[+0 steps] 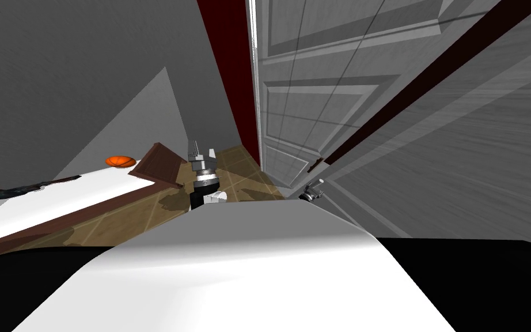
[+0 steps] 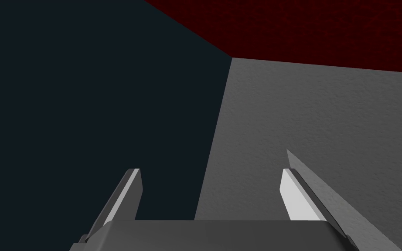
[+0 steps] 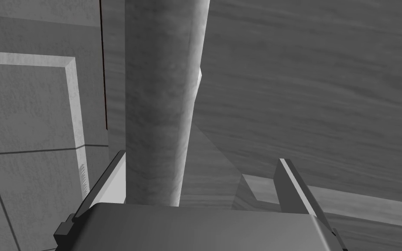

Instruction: Push the door open

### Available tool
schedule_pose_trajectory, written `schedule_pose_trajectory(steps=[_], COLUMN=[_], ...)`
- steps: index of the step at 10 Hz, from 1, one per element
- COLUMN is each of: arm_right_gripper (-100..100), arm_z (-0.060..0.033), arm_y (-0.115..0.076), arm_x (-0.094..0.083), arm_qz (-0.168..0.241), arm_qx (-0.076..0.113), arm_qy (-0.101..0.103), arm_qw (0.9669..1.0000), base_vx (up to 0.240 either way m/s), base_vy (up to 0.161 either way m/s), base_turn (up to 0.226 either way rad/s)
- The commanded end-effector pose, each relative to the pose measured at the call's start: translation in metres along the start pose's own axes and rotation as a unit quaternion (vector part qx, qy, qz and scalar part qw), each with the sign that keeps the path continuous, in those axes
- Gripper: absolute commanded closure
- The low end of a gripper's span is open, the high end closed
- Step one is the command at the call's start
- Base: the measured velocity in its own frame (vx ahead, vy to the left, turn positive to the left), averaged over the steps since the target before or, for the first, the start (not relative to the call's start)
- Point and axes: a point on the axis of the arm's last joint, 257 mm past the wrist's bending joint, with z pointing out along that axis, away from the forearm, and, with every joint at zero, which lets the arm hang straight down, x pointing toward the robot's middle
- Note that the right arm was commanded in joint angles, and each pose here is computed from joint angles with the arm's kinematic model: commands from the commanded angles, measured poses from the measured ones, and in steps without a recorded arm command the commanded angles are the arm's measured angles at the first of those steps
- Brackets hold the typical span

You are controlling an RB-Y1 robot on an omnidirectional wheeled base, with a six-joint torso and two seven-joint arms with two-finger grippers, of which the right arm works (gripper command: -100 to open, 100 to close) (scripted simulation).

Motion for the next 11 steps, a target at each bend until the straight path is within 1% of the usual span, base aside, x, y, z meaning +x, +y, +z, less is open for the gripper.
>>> schedule_pose_trajectory(steps=[1,2,4,5,8,11], arm_right_gripper=[100,100,100,100,100,100], arm_z=[0.0101,0.006,0.006,0.0042,0.0073,0.0073], arm_y=[0.034,0.038,0.038,0.018,0.029,0.029], arm_x=[0.0,-0.01,-0.01,-0.009,-0.011,-0.011], arm_qz=[-0.012,-0.022,-0.022,-0.01,-0.016,-0.016], arm_qx=[-0.025,-0.025,-0.025,-0.011,-0.02,-0.02], arm_qy=[0.014,0.004,0.004,0.001,0.001,0.001], arm_qw=[0.9995,0.9994,0.9994,0.9999,0.9997,0.9997], base_vx=[-0.02,0.005,0.019,0.009,-0.013,-0.005], base_vy=[-0.002,0.012,0.004,-0.007,-0.002,-0.014], base_turn=[0.006,0.035,-0.023,0.094,0.019,0.0])
